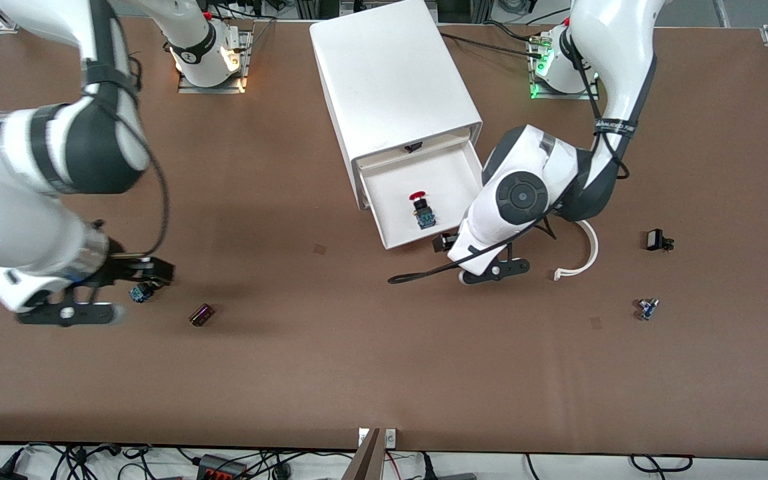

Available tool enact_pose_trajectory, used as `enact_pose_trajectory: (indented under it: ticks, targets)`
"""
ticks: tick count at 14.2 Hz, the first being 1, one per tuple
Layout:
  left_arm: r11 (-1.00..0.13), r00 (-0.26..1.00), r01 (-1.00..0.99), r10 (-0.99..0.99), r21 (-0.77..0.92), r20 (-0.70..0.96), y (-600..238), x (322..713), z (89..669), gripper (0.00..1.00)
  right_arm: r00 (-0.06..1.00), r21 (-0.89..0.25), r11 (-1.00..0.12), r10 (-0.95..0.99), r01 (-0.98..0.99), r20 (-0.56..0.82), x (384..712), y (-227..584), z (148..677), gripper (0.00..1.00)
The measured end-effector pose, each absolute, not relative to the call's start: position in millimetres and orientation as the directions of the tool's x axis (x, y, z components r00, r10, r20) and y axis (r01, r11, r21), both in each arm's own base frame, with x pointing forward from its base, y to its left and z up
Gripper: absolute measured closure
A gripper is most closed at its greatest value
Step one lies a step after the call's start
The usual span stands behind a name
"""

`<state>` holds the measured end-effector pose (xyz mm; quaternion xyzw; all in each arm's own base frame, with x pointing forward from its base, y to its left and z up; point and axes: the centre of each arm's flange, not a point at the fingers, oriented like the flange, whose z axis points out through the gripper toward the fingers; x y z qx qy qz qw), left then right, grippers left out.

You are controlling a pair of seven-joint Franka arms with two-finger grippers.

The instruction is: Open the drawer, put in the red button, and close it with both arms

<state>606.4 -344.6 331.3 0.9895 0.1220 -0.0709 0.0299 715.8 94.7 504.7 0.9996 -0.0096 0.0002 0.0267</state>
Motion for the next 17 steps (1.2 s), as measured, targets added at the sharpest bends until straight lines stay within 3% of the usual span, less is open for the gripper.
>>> enact_pose_trajectory:
  ticks: [3, 7, 13, 17]
  targets:
    - [-0.967, 0.96, 0.25, 0.242, 0.044, -0.14, -355.2, 596.4, 317.4, 0.0, 0.996, 0.008, -0.996, -0.09, -0.09, 0.016, 706.7, 17.0, 534.6, 0.0]
    - [-0.96, 0.955, 0.275, 0.267, 0.054, -0.126, -357.5, 595.8, 310.7, 0.0, 0.996, -0.007, -0.996, -0.092, -0.092, 0.018, 663.3, -39.1, 579.0, 0.0]
    - [-0.951, 0.938, 0.309, 0.305, 0.003, -0.163, -377.4, 569.5, 282.9, 0.0, 0.998, 0.016, -0.999, -0.045, -0.044, -0.051, 633.8, -33.9, 567.7, 0.0]
    - [-0.956, 0.931, 0.289, 0.294, -0.054, -0.217, -379.0, 555.4, 281.9, 0.0, 0.999, 0.048, -0.999, -0.027, -0.025, -0.033, 596.6, -27.6, 563.8, 0.0]
